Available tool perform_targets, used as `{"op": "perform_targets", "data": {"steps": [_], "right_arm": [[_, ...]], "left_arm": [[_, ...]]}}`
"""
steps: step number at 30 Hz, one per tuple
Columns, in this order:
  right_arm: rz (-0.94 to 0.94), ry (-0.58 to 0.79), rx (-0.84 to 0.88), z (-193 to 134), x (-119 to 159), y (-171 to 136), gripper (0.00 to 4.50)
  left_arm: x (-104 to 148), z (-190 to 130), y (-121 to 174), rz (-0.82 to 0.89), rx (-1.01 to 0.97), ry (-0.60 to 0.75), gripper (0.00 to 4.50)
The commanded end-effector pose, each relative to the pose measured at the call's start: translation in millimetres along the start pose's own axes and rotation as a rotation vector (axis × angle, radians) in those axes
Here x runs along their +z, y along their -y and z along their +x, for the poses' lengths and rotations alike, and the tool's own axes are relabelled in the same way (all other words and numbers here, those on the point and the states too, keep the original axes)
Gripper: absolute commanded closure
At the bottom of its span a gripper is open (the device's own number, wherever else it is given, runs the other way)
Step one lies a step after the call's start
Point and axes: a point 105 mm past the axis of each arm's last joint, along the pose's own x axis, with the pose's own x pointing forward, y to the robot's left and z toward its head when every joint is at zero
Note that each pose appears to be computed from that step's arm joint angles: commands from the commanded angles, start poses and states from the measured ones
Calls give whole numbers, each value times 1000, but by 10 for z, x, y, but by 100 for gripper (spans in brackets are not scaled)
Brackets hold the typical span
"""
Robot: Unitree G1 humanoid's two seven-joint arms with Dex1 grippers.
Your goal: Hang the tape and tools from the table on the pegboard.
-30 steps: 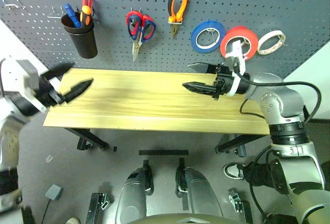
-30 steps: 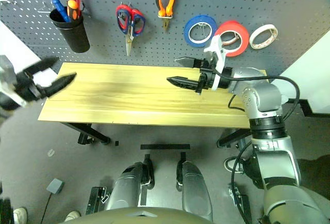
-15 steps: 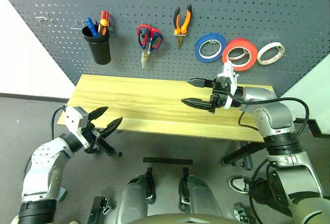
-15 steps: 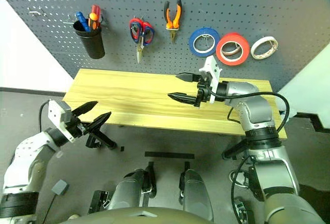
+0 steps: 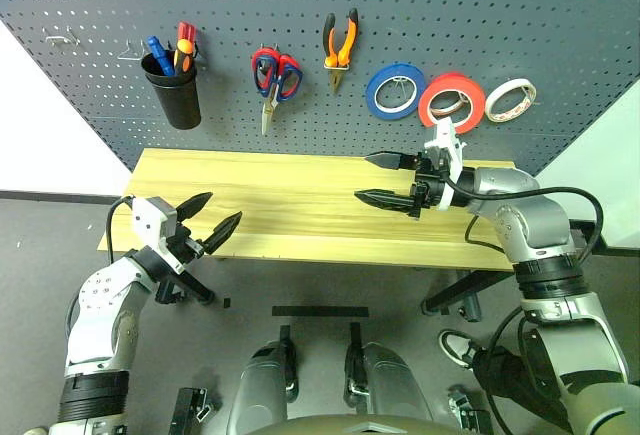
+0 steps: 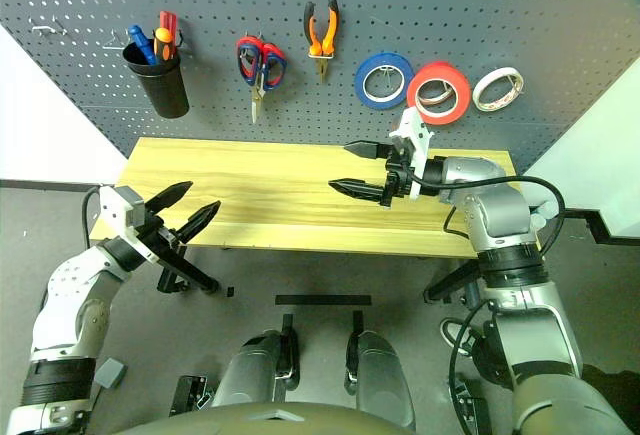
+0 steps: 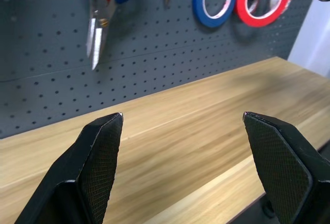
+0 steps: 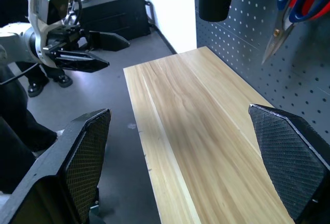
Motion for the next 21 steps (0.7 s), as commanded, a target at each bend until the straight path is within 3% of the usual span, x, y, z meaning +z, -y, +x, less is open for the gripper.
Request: {"op": "perform_targets", "data": {"steps": [1, 11, 21], "right_arm": [[-38, 33, 12, 7, 132, 11, 0], [-34, 60, 4, 99, 157, 32, 0], [-68, -20, 2, -91, 110, 89, 0]], "left_arm": [[91, -11, -67, 33, 26, 26, 59], [156, -77, -196, 67, 44, 36, 59], [149, -205, -183, 88, -37, 12, 59]]}}
